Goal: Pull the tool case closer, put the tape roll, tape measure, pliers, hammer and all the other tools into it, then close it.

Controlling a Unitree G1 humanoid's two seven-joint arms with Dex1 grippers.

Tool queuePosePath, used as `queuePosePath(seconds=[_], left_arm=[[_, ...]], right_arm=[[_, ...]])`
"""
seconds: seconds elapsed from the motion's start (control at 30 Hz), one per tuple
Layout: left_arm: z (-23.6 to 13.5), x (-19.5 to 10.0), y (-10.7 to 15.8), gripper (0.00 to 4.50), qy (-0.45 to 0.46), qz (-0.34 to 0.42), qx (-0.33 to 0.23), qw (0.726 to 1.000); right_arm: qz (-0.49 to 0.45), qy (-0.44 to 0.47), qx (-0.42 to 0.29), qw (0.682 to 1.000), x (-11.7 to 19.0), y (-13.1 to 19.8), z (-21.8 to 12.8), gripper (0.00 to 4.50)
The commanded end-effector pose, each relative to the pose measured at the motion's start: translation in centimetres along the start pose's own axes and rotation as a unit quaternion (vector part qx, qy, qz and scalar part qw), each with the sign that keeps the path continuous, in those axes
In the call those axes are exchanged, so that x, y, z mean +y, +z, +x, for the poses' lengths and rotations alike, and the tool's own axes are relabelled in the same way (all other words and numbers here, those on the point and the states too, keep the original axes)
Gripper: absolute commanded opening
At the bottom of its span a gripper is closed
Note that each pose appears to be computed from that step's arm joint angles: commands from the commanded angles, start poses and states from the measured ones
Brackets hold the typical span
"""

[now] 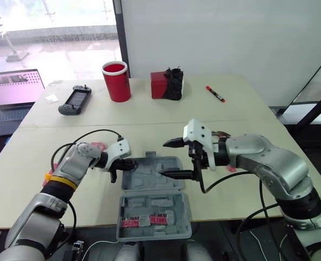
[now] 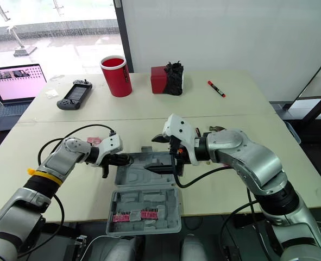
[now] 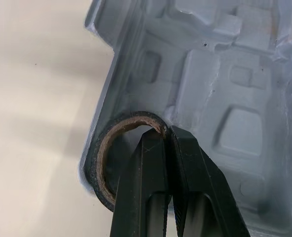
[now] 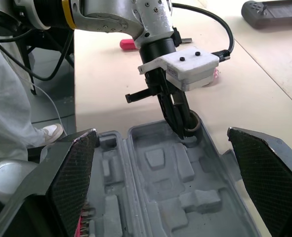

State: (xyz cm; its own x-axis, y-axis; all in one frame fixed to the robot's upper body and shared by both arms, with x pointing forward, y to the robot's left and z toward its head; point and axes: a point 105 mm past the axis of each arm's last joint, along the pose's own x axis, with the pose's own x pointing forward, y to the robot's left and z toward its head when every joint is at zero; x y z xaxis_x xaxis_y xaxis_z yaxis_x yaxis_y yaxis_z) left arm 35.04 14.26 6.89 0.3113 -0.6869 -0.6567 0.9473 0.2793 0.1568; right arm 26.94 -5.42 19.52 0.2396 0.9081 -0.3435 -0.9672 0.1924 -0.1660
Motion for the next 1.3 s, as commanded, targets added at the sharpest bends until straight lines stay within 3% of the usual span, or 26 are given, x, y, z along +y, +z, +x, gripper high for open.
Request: queuePosePath(seconds=[0.03,0.43,0.6,0.77,0.97,1.07,1.2,1.27,1.3], left_arm=[[0.0,-0.2,0.3,0.03,0.002,0.02,0.003,1.0],[-0.5,0.3,0.1,0.03,0.014,-0.002,-0.001,1.0],[-1.6,0.3,1.6,1.98,0.009,-0.002,-0.025,1.0],[-4.1,0.4,2.9,1.98,0.018,0.013,-0.039,0.999],[-5.9,0.6,2.6,1.98,0.044,0.001,-0.05,0.998],[-6.1,1.5,2.8,1.98,0.078,-0.031,-0.107,0.991],[-5.1,1.1,1.4,1.98,0.081,-0.044,-0.125,0.988],[-4.4,1.0,0.9,1.46,0.085,-0.063,-0.141,0.984],[-4.0,1.0,0.5,1.46,0.09,-0.064,-0.142,0.984]], right_arm=[[-0.023,-0.006,-0.017,1.0,-0.1,1.1,-0.1,4.5],[-0.027,-0.007,-0.019,0.999,-0.2,1.2,0.1,4.5],[-0.027,-0.007,-0.019,0.999,-0.2,1.1,0.0,4.5],[-0.026,-0.006,-0.019,0.999,-0.2,0.9,0.0,4.5],[-0.027,-0.003,-0.024,0.999,-0.3,0.9,0.4,4.5],[-0.028,-0.003,-0.026,0.999,-0.3,0.9,0.5,4.5],[-0.028,-0.005,-0.022,0.999,-0.3,0.7,0.5,4.5],[-0.028,-0.005,-0.022,0.999,-0.2,0.8,0.5,4.5],[-0.028,-0.005,-0.023,0.999,-0.2,0.8,0.5,4.5]])
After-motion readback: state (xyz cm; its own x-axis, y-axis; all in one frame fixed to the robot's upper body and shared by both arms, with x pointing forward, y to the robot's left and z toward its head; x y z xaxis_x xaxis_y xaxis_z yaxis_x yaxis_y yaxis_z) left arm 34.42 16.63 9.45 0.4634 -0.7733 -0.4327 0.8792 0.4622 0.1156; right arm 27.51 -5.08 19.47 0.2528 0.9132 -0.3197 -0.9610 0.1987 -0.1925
